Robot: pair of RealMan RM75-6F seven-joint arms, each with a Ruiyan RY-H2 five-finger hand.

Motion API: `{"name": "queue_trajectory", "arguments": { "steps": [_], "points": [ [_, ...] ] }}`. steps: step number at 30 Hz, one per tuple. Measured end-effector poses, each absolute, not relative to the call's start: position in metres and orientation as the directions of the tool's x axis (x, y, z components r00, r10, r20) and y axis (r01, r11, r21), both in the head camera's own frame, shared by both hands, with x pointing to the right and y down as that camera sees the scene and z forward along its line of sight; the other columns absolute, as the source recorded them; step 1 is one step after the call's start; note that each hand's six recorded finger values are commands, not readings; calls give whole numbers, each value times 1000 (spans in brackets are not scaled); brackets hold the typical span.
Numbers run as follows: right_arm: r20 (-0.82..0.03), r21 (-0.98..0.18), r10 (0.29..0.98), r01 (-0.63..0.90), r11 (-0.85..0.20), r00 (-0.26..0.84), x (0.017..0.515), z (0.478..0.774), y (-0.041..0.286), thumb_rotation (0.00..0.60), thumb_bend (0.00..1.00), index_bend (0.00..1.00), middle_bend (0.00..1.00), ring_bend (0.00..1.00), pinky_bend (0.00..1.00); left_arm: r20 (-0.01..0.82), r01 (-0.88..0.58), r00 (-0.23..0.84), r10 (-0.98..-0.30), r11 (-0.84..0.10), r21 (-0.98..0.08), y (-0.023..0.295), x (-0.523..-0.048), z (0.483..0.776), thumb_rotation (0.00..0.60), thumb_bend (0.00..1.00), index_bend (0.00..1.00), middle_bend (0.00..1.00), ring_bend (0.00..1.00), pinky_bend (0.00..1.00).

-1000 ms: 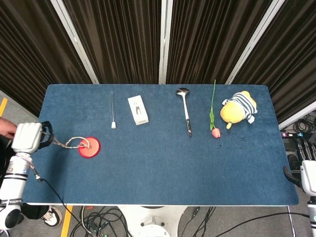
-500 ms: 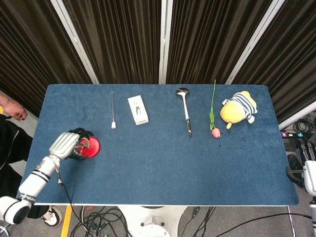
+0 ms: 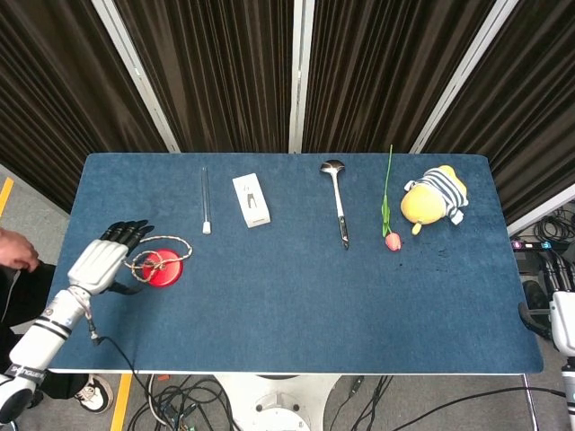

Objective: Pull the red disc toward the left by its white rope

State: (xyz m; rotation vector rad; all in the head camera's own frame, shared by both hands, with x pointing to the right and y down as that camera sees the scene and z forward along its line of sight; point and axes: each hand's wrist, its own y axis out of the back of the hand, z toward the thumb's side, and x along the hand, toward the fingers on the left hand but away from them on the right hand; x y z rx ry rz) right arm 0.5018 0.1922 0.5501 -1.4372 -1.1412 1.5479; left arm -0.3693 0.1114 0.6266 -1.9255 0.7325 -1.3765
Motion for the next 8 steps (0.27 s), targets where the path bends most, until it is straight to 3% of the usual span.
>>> {"name": "queue_trajectory", "arguments": {
  "steps": [4,8],
  "points": [
    [-349,-937,931,61,-344,-107,499,550,193,600,256,0,0,0,0,520,-86,241,-819,-552,-829,116,-388,612,600,0,73,43,0,43],
    [-348,-937,933,61,-344,-92,493,551,194,600,256,0,0,0,0,433,-60,145,-890,-445,-894,142,-419,600,600,0,74,47,0,44]
  ]
}}
